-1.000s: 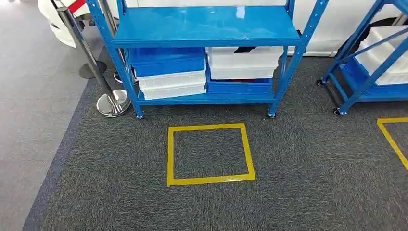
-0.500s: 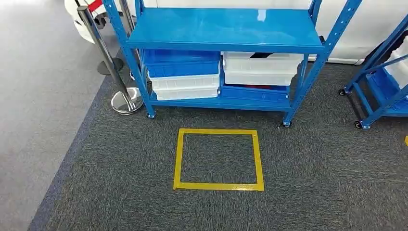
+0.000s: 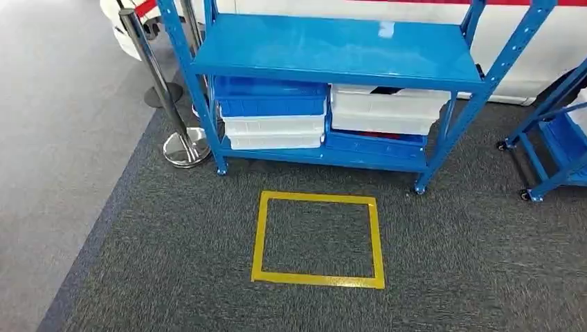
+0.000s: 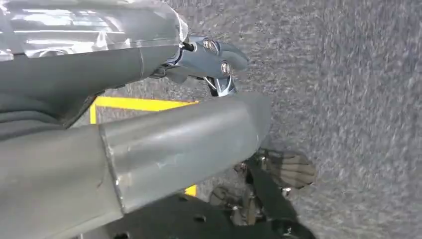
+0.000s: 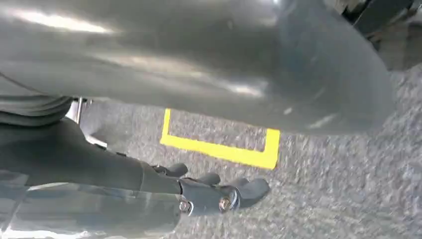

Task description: Take the parts from the cabinet and place them on the table.

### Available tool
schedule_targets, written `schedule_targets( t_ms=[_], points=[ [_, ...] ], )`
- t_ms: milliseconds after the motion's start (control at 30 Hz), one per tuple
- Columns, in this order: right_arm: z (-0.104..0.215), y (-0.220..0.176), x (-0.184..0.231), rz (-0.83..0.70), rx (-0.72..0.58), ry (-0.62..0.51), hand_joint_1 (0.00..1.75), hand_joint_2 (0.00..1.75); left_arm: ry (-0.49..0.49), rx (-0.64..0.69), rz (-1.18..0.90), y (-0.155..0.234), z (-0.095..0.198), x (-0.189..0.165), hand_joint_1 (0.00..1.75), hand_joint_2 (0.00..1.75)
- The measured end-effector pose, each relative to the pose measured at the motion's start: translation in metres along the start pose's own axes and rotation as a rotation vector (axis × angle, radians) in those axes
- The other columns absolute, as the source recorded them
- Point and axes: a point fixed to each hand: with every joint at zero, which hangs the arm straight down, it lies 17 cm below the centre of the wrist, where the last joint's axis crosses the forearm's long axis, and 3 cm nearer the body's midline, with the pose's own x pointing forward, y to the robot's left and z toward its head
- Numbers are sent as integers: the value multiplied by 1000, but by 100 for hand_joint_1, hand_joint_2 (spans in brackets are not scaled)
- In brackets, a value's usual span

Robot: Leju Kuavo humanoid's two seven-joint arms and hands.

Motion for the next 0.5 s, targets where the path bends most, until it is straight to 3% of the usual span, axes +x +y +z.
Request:
schedule_targets(
  t_ms=[500],
  points=[
    [0, 1, -8, -22, -1, 34, 0, 0, -10, -20, 1, -4, 0, 6, 0, 0]
  ],
)
